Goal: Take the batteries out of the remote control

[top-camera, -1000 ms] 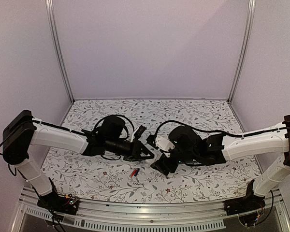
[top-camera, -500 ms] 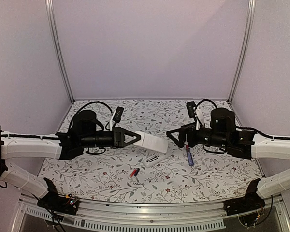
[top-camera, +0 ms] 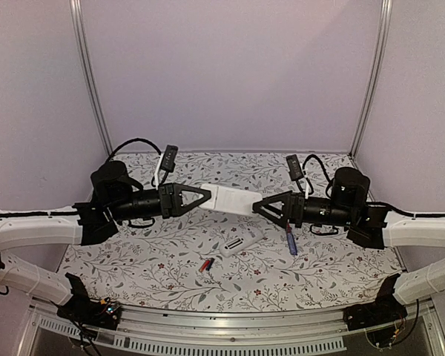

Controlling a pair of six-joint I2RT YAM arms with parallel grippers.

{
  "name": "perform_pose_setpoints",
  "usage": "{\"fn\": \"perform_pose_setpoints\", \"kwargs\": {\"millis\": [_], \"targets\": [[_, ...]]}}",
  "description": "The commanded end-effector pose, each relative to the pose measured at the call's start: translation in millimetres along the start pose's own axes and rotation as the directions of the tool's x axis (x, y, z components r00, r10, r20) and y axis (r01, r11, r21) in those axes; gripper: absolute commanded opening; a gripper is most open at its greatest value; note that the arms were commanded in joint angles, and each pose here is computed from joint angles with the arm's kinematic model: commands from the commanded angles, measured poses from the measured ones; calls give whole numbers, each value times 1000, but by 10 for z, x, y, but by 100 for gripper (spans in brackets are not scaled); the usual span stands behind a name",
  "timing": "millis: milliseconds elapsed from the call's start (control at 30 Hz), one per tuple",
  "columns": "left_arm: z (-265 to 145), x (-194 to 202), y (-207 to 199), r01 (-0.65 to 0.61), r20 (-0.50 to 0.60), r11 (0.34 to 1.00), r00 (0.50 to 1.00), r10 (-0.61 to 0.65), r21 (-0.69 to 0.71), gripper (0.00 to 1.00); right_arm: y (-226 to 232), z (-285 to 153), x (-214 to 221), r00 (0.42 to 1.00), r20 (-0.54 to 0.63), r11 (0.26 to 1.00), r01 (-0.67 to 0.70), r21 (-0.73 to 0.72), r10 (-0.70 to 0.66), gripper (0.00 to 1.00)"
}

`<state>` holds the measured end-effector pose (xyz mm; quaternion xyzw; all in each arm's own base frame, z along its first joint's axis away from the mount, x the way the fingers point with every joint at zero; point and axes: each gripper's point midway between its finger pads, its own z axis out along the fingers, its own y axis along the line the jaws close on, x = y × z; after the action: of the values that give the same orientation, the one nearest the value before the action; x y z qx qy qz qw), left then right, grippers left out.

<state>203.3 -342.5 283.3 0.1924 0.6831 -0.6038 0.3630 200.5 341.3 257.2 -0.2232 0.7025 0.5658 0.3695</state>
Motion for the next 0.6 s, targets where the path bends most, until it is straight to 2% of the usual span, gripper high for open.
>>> {"fn": "perform_pose_setpoints", "kwargs": {"millis": [0,100,267,433,567], "targets": [[19,24,-101,-27,-10,997,1000,28,72,0,89,48,-6,999,-11,997,-30,-65,30,89],[66,54,-142,-28,-25,995,999,31,91,0,99,71,-8,999,-11,996,-47,-78,46,84],[127,90,-149,-28,-44,994,998,33,104,0,149,95,-13,998,-10,991,-64,-117,63,68],[140,84,-140,-24,-42,995,999,28,99,0,137,128,24,996,-31,988,-90,-124,87,43],[134,81,-124,-18,-36,996,999,21,90,0,109,130,43,995,-33,988,-99,-115,96,36]]}}
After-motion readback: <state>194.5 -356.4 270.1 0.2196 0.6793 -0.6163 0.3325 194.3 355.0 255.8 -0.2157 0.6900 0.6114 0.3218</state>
